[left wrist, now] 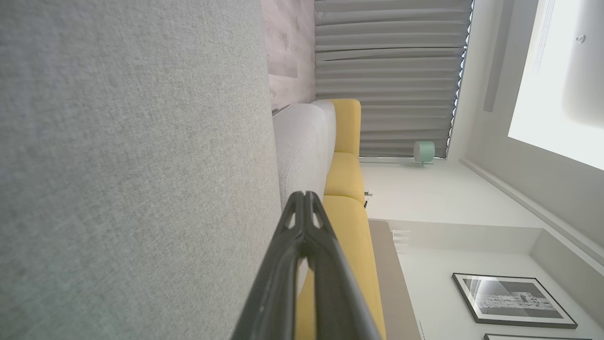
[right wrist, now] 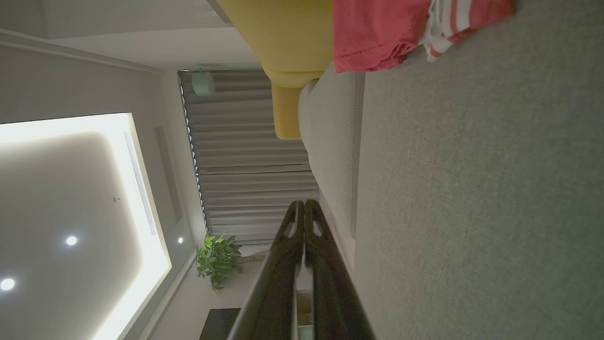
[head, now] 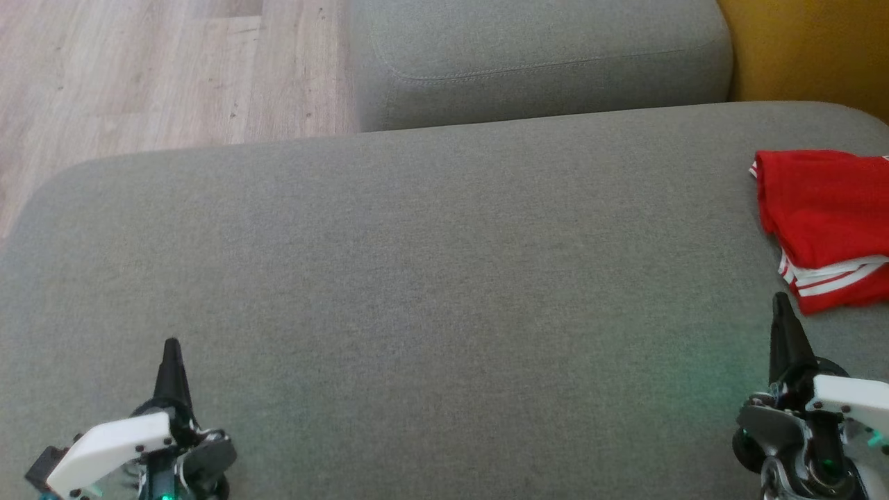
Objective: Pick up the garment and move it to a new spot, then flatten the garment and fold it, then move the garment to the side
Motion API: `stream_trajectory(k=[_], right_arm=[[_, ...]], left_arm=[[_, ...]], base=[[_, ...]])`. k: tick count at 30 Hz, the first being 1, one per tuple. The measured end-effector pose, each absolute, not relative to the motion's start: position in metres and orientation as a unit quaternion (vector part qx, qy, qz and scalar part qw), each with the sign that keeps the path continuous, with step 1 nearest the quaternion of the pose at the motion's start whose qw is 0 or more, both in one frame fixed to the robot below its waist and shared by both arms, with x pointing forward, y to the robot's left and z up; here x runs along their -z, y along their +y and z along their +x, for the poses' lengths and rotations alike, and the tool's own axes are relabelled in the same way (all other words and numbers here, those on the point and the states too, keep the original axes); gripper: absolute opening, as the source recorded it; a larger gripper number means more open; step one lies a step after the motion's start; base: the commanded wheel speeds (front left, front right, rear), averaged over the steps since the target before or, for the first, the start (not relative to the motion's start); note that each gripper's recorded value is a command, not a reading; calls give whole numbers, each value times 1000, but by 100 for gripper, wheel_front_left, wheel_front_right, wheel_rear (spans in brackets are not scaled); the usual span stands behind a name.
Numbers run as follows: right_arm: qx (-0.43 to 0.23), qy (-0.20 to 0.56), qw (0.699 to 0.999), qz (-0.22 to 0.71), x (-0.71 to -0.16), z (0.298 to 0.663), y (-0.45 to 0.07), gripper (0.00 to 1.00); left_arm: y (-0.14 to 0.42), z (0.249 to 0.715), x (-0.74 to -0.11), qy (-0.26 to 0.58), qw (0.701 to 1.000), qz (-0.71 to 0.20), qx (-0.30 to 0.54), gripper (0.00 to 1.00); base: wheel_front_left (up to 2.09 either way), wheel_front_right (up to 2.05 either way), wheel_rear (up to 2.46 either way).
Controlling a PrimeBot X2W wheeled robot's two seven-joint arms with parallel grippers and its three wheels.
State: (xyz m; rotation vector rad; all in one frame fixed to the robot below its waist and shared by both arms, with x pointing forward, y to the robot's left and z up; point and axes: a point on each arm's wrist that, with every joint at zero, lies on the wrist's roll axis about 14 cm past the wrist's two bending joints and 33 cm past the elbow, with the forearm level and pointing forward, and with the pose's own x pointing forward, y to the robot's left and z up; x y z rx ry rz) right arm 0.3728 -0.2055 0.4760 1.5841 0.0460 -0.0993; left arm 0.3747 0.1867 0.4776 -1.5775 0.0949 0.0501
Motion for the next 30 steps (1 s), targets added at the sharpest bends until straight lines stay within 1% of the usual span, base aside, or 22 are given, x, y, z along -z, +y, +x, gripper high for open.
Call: stream_trajectory(k=[30], right_arm=[[43,21,701,712,-476,373,-206,0]], left_arm=[[189,375,-478,40,701,-712,-24,0]], base=[[0,0,0]])
